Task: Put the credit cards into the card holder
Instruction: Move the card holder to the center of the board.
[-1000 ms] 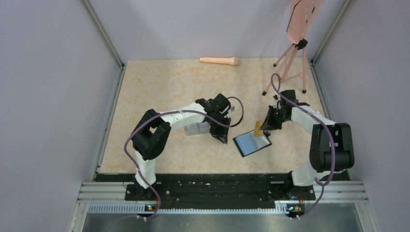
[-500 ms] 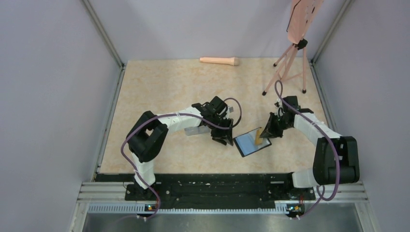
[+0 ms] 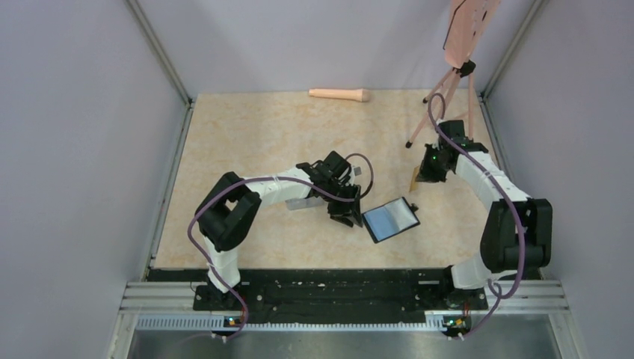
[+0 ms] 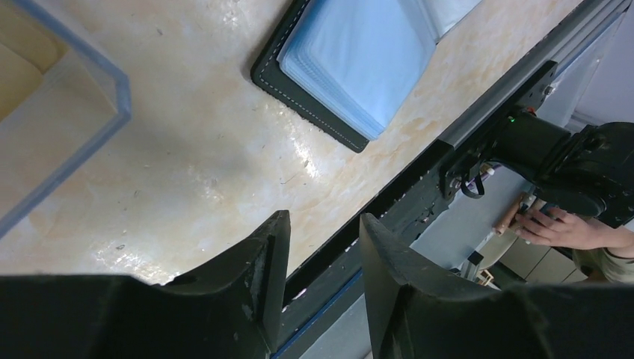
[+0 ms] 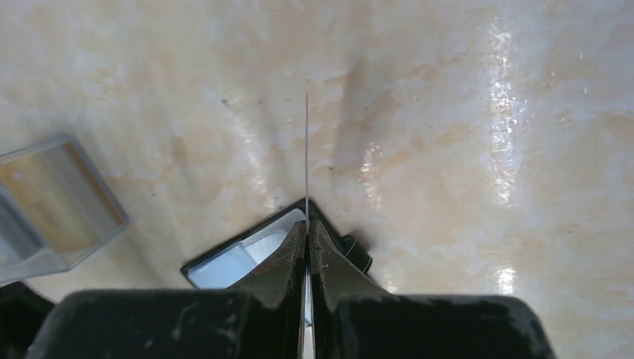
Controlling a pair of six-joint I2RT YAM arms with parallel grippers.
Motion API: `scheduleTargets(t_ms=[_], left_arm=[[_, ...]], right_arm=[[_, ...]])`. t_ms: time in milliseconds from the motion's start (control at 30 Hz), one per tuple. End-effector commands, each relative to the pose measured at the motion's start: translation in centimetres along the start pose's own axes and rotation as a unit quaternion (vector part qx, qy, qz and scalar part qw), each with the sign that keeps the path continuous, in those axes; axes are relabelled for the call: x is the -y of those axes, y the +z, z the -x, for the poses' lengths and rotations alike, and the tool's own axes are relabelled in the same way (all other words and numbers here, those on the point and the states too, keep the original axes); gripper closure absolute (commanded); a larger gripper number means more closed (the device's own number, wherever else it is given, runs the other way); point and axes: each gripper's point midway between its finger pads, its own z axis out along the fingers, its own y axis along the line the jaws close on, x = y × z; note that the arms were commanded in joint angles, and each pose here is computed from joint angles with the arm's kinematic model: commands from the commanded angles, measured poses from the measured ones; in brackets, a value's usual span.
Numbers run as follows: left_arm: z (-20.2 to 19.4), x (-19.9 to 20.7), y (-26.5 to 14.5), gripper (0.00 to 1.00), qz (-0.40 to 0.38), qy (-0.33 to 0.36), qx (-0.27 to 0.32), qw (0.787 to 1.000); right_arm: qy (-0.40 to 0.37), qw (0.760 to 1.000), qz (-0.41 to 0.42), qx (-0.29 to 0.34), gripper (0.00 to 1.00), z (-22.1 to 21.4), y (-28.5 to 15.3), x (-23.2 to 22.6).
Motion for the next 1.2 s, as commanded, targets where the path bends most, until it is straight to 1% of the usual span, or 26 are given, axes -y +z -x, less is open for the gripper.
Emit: scheduleTargets(t_ms=[0, 100, 200, 533, 600, 700, 867, 967, 1067, 1167], left_arm=[[-0.2, 0.4, 0.0, 0.56, -0.013, 0.005, 0.000, 1.000], [-0.3, 0.3, -0.1, 0.57, -0.011, 0.004, 0.001, 1.000], [-0.3, 0.2, -0.2, 0.57, -0.009, 0.004, 0.003, 1.000], [0.7, -0.1, -1.1, 0.58, 0.013, 0.003, 0.042, 0.999], [0.8, -0.2, -1.2, 0.58, 0.015, 0.001, 0.044, 0.999], [0.7, -0.7, -1.2, 0.59, 0.025, -0.005, 0.042, 0.999], [-0.1, -2.1, -1.7, 0.60, 0.064, -0.004, 0.038, 0.997], [-0.6, -2.4, -2.1, 0.59, 0.067, -0.006, 0.038, 0.997], [-1.4, -2.2, -2.1, 0.60, 0.052, -0.015, 0.035, 0.998], [-2.1, -2.2, -2.0, 0.64, 0.046, -0.021, 0.031, 0.998]], right_arm=[[-0.015, 0.997, -0.066, -0.033, 1.00, -0.7, 2.6, 2.8], [-0.014, 0.995, -0.078, -0.065, 1.00, -2.2, 4.0, 3.6], [-0.015, 0.993, -0.065, -0.097, 1.00, -3.9, 4.5, 3.6], [0.002, 0.985, 0.031, -0.173, 1.00, -10.6, 2.6, 0.8], [0.001, 0.984, 0.036, -0.172, 1.00, -10.9, 2.4, 0.4], [0.000, 0.986, 0.034, -0.160, 1.00, -10.3, 2.4, 0.2], [-0.029, 0.994, 0.028, -0.098, 1.00, -6.1, 1.1, -0.5], [-0.054, 0.995, 0.038, -0.072, 1.00, -4.3, -0.3, -1.4], [-0.067, 0.994, 0.056, -0.066, 1.00, -3.8, -1.5, -2.2], [-0.071, 0.991, 0.087, -0.072, 1.00, -4.4, -2.5, -3.2]])
